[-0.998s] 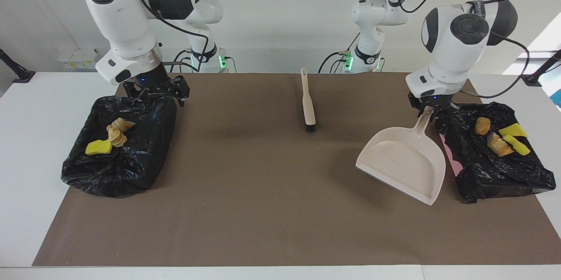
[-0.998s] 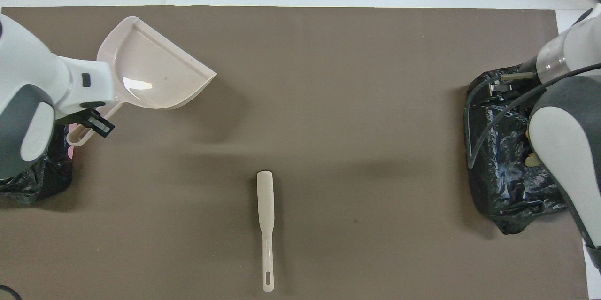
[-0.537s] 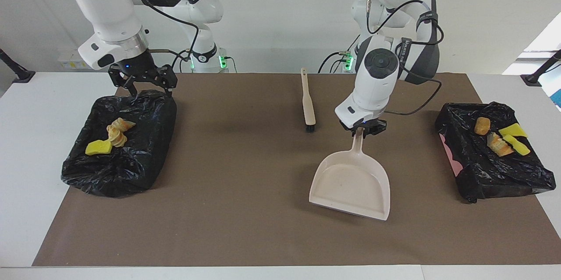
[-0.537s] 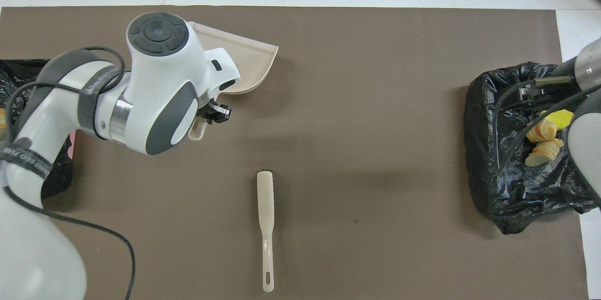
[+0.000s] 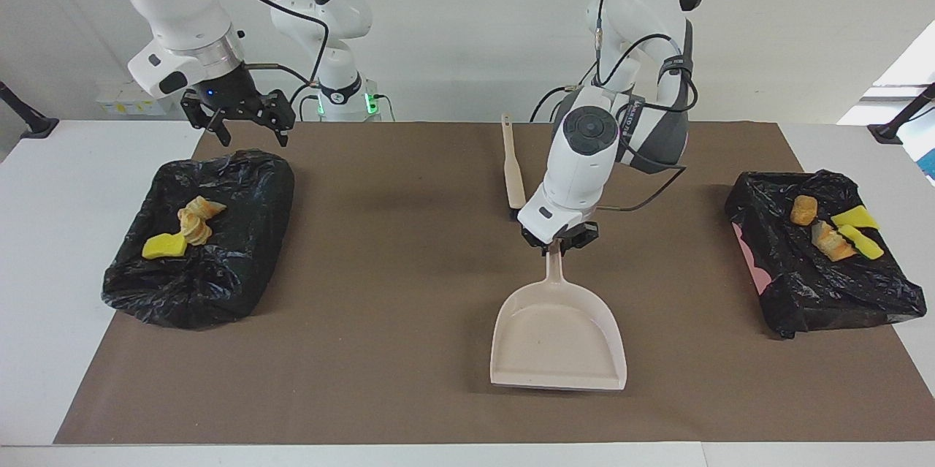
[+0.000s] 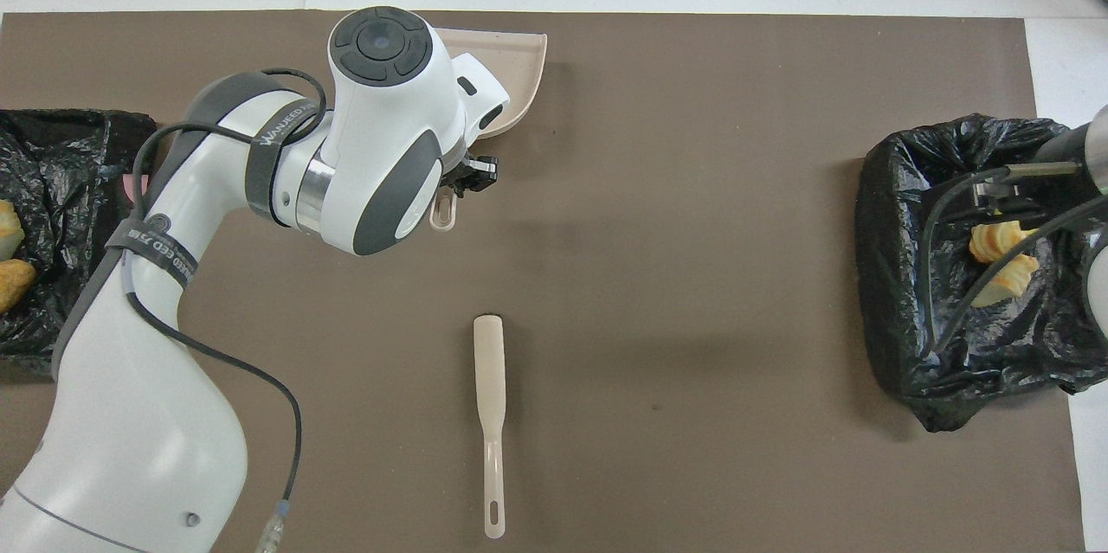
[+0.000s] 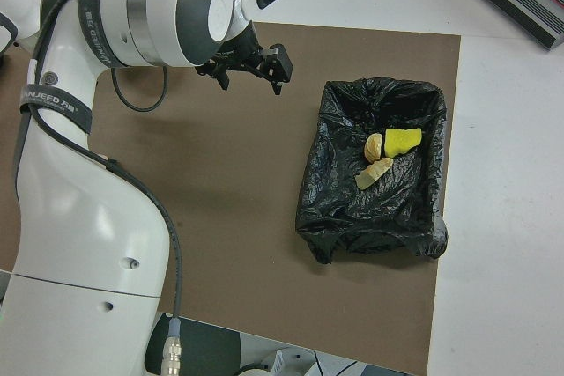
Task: Sweep and dump trash in bin
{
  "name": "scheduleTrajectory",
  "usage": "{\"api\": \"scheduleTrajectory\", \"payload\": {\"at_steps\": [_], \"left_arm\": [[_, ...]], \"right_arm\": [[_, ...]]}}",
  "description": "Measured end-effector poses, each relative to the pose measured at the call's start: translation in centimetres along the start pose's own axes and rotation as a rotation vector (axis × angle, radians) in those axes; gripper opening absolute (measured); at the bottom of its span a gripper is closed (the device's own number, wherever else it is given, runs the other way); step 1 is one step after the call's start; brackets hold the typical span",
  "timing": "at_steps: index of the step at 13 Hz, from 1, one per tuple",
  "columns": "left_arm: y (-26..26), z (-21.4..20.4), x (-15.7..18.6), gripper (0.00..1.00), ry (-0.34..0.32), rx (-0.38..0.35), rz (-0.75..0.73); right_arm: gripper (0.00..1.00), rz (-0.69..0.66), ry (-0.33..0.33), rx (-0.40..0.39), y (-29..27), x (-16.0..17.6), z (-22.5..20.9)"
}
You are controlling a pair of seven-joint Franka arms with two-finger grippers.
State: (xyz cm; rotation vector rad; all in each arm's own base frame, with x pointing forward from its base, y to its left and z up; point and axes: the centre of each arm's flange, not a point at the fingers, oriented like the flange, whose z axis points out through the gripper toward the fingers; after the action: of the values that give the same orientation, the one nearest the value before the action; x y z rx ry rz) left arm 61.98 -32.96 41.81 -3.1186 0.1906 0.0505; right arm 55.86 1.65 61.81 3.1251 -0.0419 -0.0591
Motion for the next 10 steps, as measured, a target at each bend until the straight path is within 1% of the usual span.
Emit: {"api": "scheduleTrajectory", "payload": {"at_steps": [2, 4, 6, 7, 10], "left_arm": [[0.2, 1.6, 0.3, 0.32, -0.012, 0.003, -0.003], [0.6, 3.8, 0.5, 0.32, -0.042, 0.009, -0.005], [1.1, 5.2, 0.3, 0.32, -0.067, 0.005, -0.035], [1.2, 5.5, 0.2, 0.32, -0.068, 0.004, -0.055], [1.2, 6.7, 0.0, 0.32, -0.035, -0.010, -0.070]], "right_arm": [[1.00, 0.016, 0.002, 0.007, -0.1, 0.0, 0.0], [1.00, 0.019, 0.023, 0.031, -0.3, -0.2, 0.4], [1.00, 0.022, 0.028, 0.036, -0.5, -0.8, 0.9], [1.00, 0.029, 0.032, 0.037, -0.5, -1.1, 1.0], [1.00, 0.037, 0.044, 0.035, -0.5, -1.5, 0.9]]}}
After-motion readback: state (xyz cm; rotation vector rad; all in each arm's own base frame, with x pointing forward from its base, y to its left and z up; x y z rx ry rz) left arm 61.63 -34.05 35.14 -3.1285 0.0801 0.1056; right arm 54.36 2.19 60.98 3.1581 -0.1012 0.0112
